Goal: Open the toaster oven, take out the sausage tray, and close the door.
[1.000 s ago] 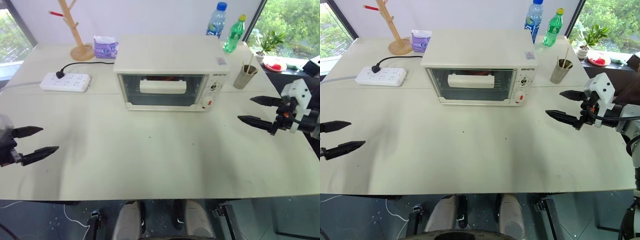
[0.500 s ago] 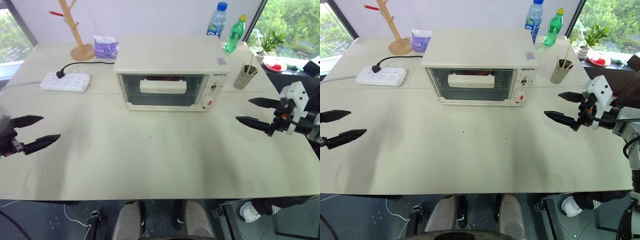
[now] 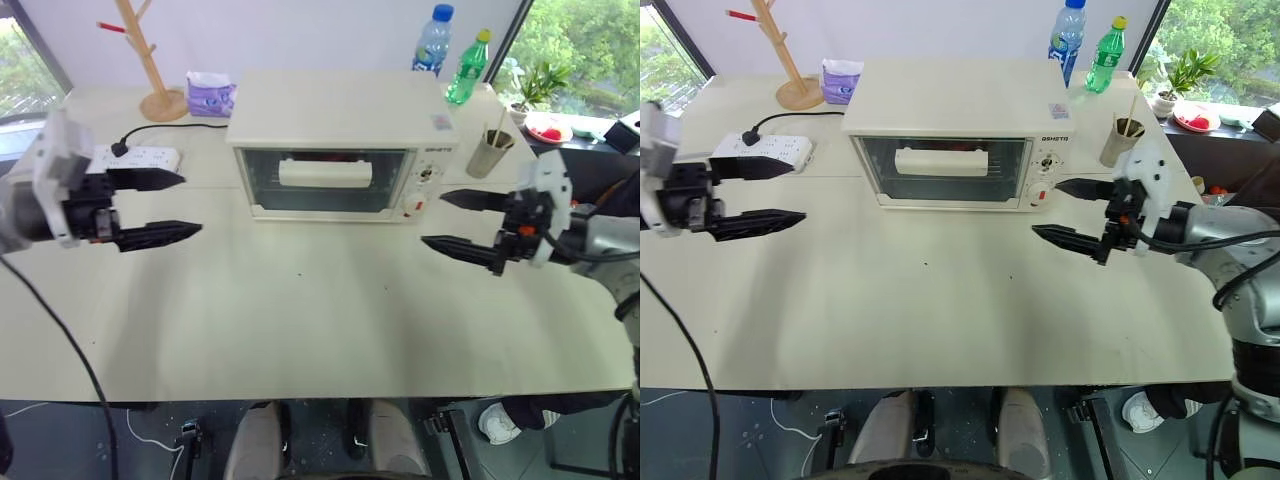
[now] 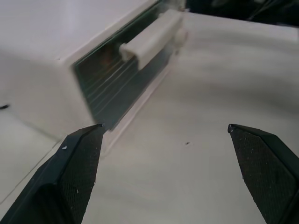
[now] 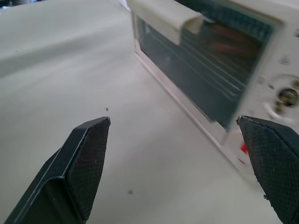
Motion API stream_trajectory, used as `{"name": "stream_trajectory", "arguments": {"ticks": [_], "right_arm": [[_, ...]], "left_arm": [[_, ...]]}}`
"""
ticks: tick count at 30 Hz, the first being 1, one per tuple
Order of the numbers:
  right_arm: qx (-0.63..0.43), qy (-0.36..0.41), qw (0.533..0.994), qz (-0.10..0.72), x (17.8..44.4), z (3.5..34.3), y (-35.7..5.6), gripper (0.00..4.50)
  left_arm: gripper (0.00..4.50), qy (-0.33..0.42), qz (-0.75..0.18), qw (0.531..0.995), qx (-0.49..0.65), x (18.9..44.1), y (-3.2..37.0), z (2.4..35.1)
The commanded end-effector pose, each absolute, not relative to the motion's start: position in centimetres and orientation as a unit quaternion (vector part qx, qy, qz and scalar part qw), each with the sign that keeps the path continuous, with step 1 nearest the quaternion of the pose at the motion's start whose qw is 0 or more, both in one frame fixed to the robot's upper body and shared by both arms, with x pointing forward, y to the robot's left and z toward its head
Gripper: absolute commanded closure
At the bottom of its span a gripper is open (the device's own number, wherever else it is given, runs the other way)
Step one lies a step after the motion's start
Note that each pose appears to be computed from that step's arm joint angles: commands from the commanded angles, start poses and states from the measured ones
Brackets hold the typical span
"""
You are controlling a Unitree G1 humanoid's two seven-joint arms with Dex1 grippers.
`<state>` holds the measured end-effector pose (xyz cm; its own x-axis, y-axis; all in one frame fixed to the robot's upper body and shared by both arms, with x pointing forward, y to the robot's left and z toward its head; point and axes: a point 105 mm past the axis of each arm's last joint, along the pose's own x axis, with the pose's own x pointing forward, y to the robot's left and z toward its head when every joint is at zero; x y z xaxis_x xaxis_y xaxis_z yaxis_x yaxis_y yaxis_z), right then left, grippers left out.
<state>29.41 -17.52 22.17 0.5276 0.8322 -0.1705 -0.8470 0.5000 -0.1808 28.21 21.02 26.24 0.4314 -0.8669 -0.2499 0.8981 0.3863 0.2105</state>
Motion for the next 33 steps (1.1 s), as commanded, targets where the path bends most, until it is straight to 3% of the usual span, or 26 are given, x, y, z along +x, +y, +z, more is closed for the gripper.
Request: {"name": "stream_trajectory", "arguments": {"ticks": [1,12,18,24,33], "right_arm": [[-0.135,0.002,0.854,0.502,29.9,22.9,-14.9,0.00],[-0.126,-0.017,0.861,0.493,34.6,22.1,-11.2,0.00],[-0.128,-0.037,0.837,0.531,33.9,22.7,-9.6,0.00],[-0.109,-0.048,0.800,0.588,31.2,23.2,-8.4,0.00],[-0.100,-0.041,0.795,0.597,29.9,22.4,-7.6,0.00]], "left_arm": [[0.02,0.048,-0.572,0.800,0.176,28.7,19.3,26.3],[0.02,0.047,-0.603,0.777,0.172,29.5,17.6,25.8],[0.02,0.047,-0.594,0.785,0.170,29.7,18.1,26.0],[0.02,0.042,-0.580,0.797,0.161,30.5,18.3,26.3],[0.02,0.005,-0.584,0.801,0.130,32.1,16.7,28.0]]}}
